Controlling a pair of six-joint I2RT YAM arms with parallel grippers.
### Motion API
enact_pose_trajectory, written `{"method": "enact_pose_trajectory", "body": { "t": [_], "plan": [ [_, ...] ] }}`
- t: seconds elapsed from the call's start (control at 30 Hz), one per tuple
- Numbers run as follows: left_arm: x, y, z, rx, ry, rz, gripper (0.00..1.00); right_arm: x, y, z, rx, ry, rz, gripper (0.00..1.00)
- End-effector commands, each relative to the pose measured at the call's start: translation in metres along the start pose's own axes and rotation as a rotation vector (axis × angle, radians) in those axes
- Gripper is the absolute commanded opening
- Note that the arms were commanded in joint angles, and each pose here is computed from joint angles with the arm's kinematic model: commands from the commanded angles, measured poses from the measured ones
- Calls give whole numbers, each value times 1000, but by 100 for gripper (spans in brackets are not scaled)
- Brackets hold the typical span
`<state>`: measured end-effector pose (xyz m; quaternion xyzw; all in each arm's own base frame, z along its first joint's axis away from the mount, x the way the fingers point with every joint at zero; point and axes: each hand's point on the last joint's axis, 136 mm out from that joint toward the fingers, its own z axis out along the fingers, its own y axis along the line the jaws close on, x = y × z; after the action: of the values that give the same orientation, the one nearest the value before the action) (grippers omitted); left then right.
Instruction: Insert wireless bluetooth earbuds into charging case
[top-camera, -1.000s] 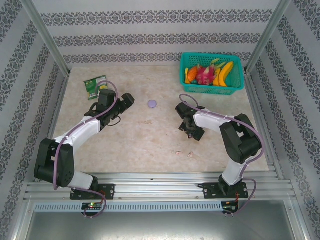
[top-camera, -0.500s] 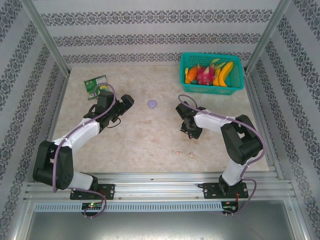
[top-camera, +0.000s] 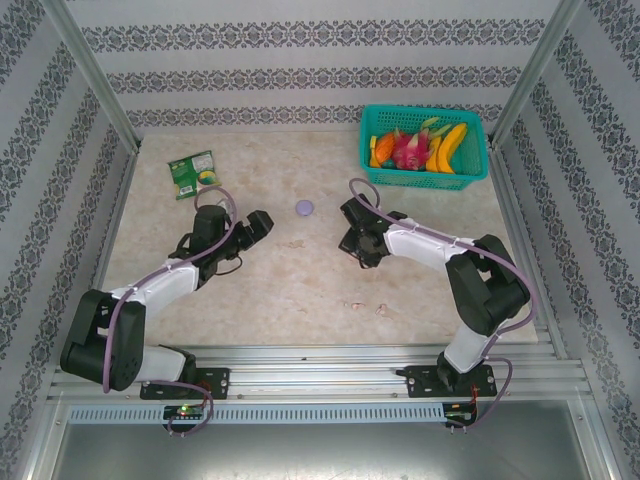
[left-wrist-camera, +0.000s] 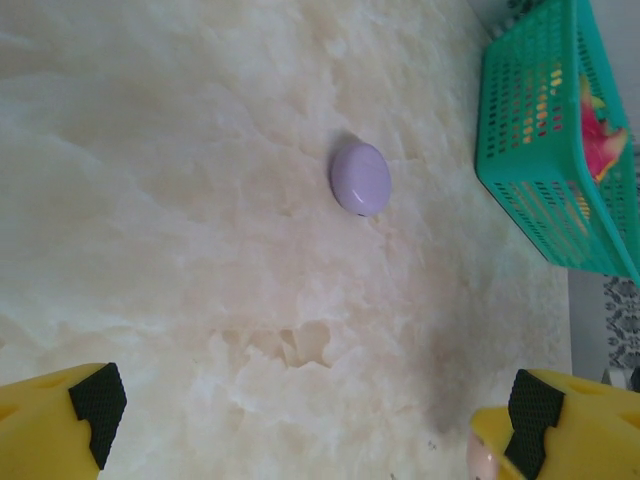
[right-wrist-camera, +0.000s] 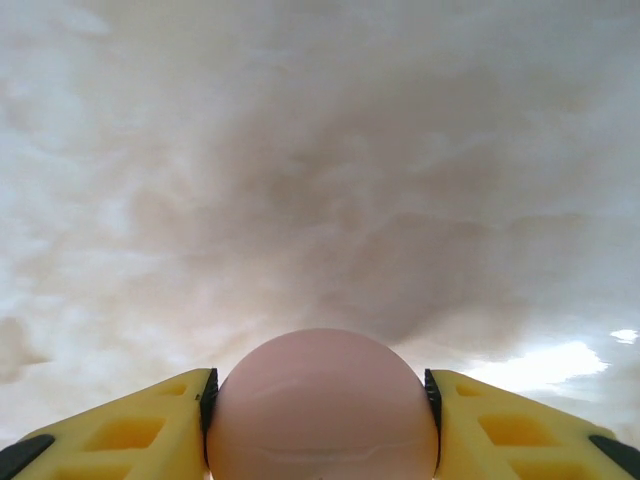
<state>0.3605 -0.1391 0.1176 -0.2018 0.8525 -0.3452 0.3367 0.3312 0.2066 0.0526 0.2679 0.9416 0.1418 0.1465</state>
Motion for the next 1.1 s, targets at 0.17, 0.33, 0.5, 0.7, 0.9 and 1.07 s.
{"method": "enact_pose_trajectory", "body": {
  "t": [0.17,0.33,0.5,0.7,0.9,1.07],
  "plan": [
    [33,-42,19,218,-15,188,100,-3,62,11,-173,65,187,39],
    [48,-46,31,263,-49,228,94,-5,87,13,-237,93,274,39],
    [52,-51,41,294,-87,252,83,-5,104,9,-276,106,336,39],
    [57,-63,55,331,-83,269,75,-2,116,7,-301,119,385,39],
    [59,-69,65,359,-85,256,71,3,125,4,-321,130,394,39],
    [57,-72,73,370,-89,243,67,5,127,2,-325,132,392,39]
  ]
}}
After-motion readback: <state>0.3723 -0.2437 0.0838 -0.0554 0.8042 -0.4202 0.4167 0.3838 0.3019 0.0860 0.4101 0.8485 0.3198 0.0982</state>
